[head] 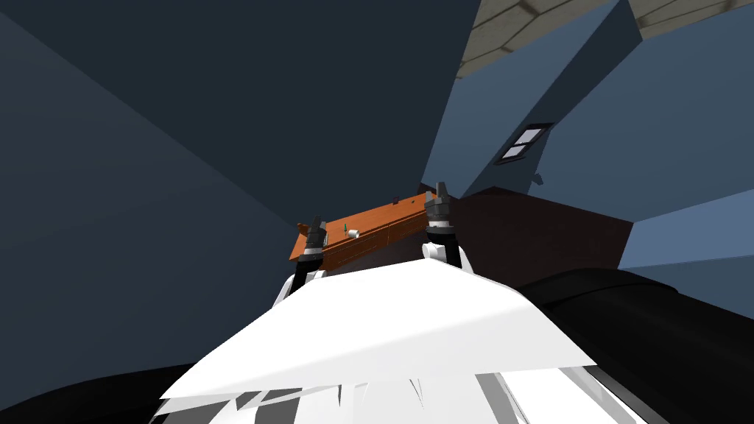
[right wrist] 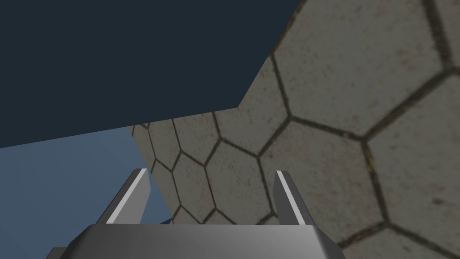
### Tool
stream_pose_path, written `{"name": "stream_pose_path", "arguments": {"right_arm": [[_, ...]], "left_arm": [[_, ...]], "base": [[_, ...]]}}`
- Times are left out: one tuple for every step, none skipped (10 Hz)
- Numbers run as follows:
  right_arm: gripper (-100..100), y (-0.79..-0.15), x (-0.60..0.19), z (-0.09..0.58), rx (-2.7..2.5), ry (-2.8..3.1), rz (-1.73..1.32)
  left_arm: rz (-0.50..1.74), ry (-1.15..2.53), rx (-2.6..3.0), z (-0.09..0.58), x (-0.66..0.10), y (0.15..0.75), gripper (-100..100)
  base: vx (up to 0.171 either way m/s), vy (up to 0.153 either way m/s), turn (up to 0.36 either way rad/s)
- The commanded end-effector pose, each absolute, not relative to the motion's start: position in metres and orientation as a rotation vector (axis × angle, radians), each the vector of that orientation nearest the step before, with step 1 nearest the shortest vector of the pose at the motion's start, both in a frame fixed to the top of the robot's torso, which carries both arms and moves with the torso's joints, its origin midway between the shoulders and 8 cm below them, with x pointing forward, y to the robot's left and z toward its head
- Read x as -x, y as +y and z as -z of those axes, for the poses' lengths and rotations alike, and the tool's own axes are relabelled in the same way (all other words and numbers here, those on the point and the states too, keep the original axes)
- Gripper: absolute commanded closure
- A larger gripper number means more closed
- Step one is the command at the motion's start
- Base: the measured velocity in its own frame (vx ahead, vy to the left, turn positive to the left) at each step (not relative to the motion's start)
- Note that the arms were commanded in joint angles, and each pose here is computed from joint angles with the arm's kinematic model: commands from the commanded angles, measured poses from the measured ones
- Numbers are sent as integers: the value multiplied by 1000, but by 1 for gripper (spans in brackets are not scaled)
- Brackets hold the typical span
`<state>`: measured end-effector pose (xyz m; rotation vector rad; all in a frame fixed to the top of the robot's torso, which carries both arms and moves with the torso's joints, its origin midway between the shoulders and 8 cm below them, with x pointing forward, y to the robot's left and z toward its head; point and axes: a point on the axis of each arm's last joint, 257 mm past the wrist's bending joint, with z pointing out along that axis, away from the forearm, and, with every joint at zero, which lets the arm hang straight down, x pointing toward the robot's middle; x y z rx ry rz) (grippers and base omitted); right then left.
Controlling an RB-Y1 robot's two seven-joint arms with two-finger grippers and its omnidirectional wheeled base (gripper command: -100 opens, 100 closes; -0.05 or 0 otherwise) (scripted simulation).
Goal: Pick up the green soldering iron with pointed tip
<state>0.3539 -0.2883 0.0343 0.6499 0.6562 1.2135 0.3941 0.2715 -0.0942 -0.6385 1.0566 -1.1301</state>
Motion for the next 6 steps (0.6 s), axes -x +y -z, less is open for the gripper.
{"name": "stream_pose_path", "arguments": {"right_arm": [[0,-288,-354,-34,-650,656,-1214],[0,-288,-354,-34,-650,656,-1214],[0,-288,-354,-34,-650,656,-1214],[0,-288,-354,-34,-650,656,-1214],[0,-288,-354,-34,-650,656,-1214],[0,-288,-354,-34,-650,656,-1213]], "left_arm": [[1130,1057,638,94,-394,272,-100],[1130,1057,638,94,-394,272,-100],[1110,1121,664,118,-399,275,-100],[1110,1121,664,118,-399,275,-100],[1110,1121,664,118,-399,275,-100],[1110,1121,664,118,-399,275,-100]], "base": [[-10,2,-18],[-4,9,5],[-68,39,-231],[-75,47,-146],[-16,24,7],[0,13,17]]}}
